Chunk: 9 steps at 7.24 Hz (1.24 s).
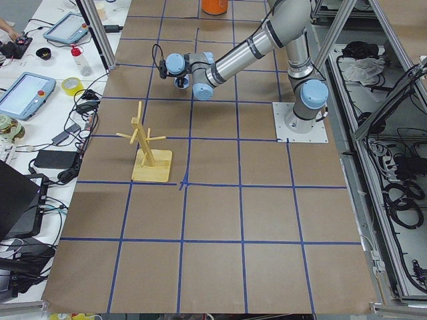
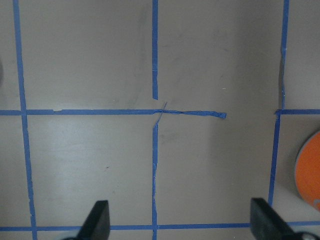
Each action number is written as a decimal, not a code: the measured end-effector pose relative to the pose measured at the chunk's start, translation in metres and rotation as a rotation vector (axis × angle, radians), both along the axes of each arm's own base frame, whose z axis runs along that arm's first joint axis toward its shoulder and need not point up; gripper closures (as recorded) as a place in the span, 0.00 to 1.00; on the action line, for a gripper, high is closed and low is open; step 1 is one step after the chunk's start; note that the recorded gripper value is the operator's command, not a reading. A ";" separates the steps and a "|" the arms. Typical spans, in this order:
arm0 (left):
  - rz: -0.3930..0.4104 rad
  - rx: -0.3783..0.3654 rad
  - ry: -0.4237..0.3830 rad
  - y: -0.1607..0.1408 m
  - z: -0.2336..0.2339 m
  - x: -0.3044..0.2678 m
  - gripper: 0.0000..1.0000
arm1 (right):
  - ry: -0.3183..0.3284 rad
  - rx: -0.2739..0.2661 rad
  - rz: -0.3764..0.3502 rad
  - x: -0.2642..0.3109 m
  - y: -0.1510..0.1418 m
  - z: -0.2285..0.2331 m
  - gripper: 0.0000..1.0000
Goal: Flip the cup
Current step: 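Grasp the rim of the lying cup with the left gripper, then lift and rotate the cup upright with the left gripper, setting it down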
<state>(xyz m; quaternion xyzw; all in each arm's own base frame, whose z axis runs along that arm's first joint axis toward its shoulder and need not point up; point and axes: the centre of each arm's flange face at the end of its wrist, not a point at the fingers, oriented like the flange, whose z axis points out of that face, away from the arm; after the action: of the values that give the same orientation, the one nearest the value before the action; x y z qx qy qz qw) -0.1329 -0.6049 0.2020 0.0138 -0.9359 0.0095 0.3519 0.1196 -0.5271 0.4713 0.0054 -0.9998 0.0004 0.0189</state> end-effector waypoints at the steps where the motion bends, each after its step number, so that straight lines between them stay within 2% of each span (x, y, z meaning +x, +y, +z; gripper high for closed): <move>1: 0.013 0.010 0.033 -0.001 -0.004 -0.002 0.29 | 0.001 -0.001 -0.001 0.000 0.000 0.000 0.00; 4: 0.044 0.026 0.094 -0.005 -0.005 -0.006 0.77 | 0.003 -0.012 0.007 0.000 -0.001 0.001 0.00; 5: 0.045 0.009 0.098 -0.006 -0.003 -0.007 0.82 | 0.004 -0.013 0.007 -0.001 -0.001 0.001 0.00; 6: 0.045 -0.006 0.098 -0.008 0.000 -0.007 0.83 | 0.003 -0.013 0.008 0.000 -0.001 0.001 0.00; 8: 0.050 -0.031 0.097 -0.008 0.014 -0.007 0.96 | 0.004 -0.015 0.008 -0.001 -0.001 0.002 0.00; 9: 0.058 -0.036 0.097 -0.007 0.021 -0.007 0.96 | 0.003 -0.015 0.008 -0.001 -0.001 0.002 0.00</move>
<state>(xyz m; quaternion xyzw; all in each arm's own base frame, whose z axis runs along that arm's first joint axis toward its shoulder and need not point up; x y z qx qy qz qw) -0.1396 -0.6122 0.2229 0.0352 -0.9167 0.0357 0.3965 0.1190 -0.5280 0.4732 0.0093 -0.9997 0.0081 0.0206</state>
